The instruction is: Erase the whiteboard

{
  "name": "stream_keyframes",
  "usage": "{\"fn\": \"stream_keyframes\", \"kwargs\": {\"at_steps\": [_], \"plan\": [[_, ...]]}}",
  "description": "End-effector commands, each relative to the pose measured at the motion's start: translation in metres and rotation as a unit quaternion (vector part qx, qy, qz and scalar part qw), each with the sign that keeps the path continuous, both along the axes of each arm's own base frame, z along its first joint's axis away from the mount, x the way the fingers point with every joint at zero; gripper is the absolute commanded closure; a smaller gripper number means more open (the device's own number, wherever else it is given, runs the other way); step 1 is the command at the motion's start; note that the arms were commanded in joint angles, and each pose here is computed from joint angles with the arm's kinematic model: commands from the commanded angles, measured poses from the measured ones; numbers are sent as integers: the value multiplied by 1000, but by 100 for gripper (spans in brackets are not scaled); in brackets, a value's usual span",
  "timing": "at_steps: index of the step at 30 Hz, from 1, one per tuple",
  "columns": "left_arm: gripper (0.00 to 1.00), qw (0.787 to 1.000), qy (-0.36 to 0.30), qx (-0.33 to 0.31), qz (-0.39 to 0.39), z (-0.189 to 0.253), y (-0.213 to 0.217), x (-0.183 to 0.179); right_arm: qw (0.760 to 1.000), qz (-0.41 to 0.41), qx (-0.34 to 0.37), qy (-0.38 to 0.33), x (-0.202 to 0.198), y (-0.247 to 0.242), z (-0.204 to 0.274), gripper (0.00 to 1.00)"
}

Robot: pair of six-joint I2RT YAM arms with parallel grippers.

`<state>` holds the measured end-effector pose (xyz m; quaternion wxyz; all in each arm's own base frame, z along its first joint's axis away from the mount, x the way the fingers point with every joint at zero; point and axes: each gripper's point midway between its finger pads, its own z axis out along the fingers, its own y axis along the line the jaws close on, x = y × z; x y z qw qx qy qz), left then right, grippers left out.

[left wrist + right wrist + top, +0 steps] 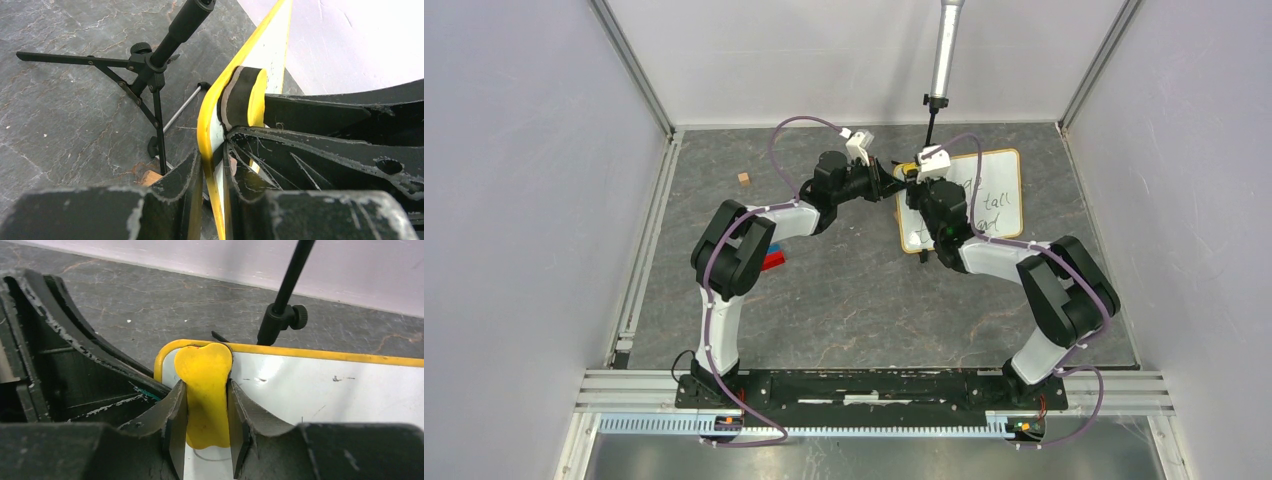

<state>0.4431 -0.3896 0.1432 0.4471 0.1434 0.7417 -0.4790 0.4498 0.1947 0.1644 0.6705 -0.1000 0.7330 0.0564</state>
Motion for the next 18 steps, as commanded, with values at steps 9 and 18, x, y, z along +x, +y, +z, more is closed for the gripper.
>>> {"fn": "stream_keyframes", "kwargs": {"at_steps": [9,18], "plan": [[98,998,-41,38,11,3,5,2,993,-105,15,57,14,-84,-24,76],[98,997,-52,48,12,5,9,0,997,-44,4,60,3,-61,-26,77]]}}
